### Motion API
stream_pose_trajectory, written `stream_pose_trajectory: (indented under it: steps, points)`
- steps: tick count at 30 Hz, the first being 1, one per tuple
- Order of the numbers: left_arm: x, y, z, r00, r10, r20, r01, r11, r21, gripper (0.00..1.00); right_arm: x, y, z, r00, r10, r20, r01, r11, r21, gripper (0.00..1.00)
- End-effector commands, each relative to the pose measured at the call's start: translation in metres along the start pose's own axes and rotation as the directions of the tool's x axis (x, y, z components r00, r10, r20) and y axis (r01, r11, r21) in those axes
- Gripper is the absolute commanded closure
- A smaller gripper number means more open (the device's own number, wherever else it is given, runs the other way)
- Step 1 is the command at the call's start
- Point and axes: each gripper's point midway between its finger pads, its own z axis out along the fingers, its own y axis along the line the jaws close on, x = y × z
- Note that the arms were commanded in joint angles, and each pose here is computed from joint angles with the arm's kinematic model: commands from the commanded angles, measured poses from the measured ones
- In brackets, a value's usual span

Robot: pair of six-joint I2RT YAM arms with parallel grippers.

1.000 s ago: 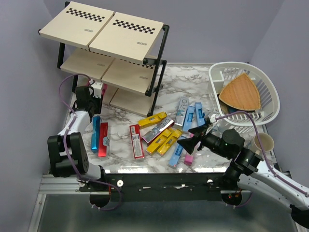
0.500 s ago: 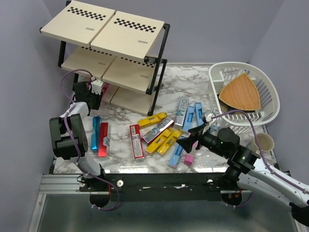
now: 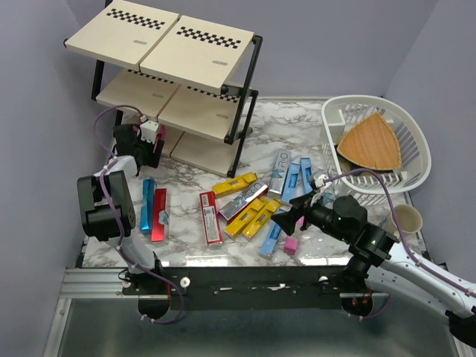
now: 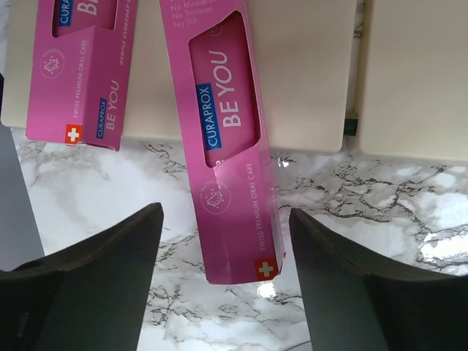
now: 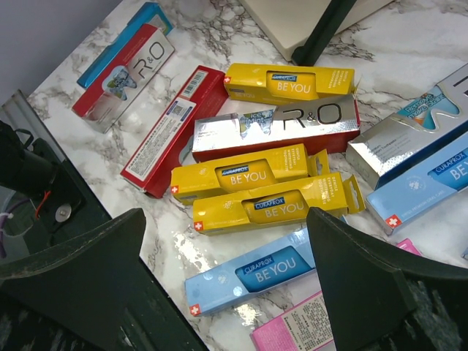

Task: Place and organize the toothpastes onto the shelf
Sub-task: Place the toothpaste on the shelf, then adjust the toothpaste on the shelf.

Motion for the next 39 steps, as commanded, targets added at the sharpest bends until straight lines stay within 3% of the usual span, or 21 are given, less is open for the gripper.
stream_pose_trajectory:
  steps: [1, 4, 13, 20, 23, 24, 27, 28, 31, 32, 36, 37, 39]
  points:
    - [-0.009, 0.006, -0.014, 0.999, -0.007, 0.035, 0.009, 0.999, -0.041, 0.10, 0.003, -0.003, 0.001, 1.000, -0.012, 0.003, 0.012, 1.000, 0.013, 0.00]
    - [-0.010, 0.004, -0.026, 0.998, -0.042, 0.049, 0.045, 0.997, -0.063, 0.01, 0.002, -0.002, 0.000, 1.000, -0.011, 0.007, 0.011, 1.000, 0.009, 0.00]
    - [-0.008, -0.002, -0.064, 0.977, -0.195, 0.085, 0.204, 0.970, -0.129, 0.01, -0.003, 0.002, -0.004, 1.000, -0.008, 0.023, 0.008, 1.000, -0.008, 0.00]
    - [0.002, -0.019, -0.092, 0.884, -0.454, 0.113, 0.467, 0.872, -0.148, 0.01, -0.004, 0.001, -0.007, 1.000, -0.009, 0.028, 0.009, 1.000, -0.006, 0.00]
    - [-0.007, -0.021, -0.106, 0.790, -0.587, 0.176, 0.610, 0.780, -0.140, 0.01, -0.005, 0.000, -0.007, 1.000, -0.008, 0.027, 0.008, 1.000, 0.002, 0.00]
    - [-0.010, -0.024, -0.108, 0.725, -0.659, 0.200, 0.686, 0.717, -0.122, 0.01, -0.005, -0.003, -0.007, 1.000, -0.011, 0.028, 0.010, 1.000, 0.023, 0.00]
    - [-0.013, -0.020, -0.118, 0.602, -0.749, 0.278, 0.794, 0.599, -0.106, 0.01, -0.005, -0.018, -0.005, 1.000, -0.010, 0.010, 0.008, 0.994, 0.110, 0.00]
    - [-0.012, -0.023, -0.119, 0.515, -0.805, 0.295, 0.853, 0.515, -0.082, 0.01, -0.004, -0.022, -0.004, 1.000, -0.001, 0.004, 0.001, 0.991, 0.134, 0.00]
    - [-0.019, -0.022, -0.115, 0.408, -0.850, 0.334, 0.904, 0.428, -0.016, 0.01, -0.006, -0.032, 0.000, 1.000, 0.015, -0.021, -0.010, 0.978, 0.207, 0.00]
    - [-0.021, -0.023, -0.113, 0.345, -0.877, 0.335, 0.929, 0.369, 0.010, 0.01, -0.009, -0.034, 0.001, 1.000, 0.015, -0.019, -0.010, 0.974, 0.225, 0.00]
    - [-0.033, -0.023, -0.098, 0.258, -0.916, 0.307, 0.946, 0.304, 0.112, 0.01, -0.042, -0.045, 0.014, 1.000, -0.002, -0.014, 0.007, 0.943, 0.334, 0.00]
    - [-0.028, -0.019, -0.090, 0.239, -0.927, 0.289, 0.950, 0.285, 0.127, 0.01, -0.035, -0.050, 0.021, 0.996, -0.021, -0.091, 0.053, 0.932, 0.359, 0.00]
    - [-0.045, -0.021, -0.088, 0.212, -0.942, 0.259, 0.935, 0.273, 0.227, 0.01, -0.045, -0.055, 0.021, 0.991, -0.033, -0.127, 0.081, 0.918, 0.388, 0.00]
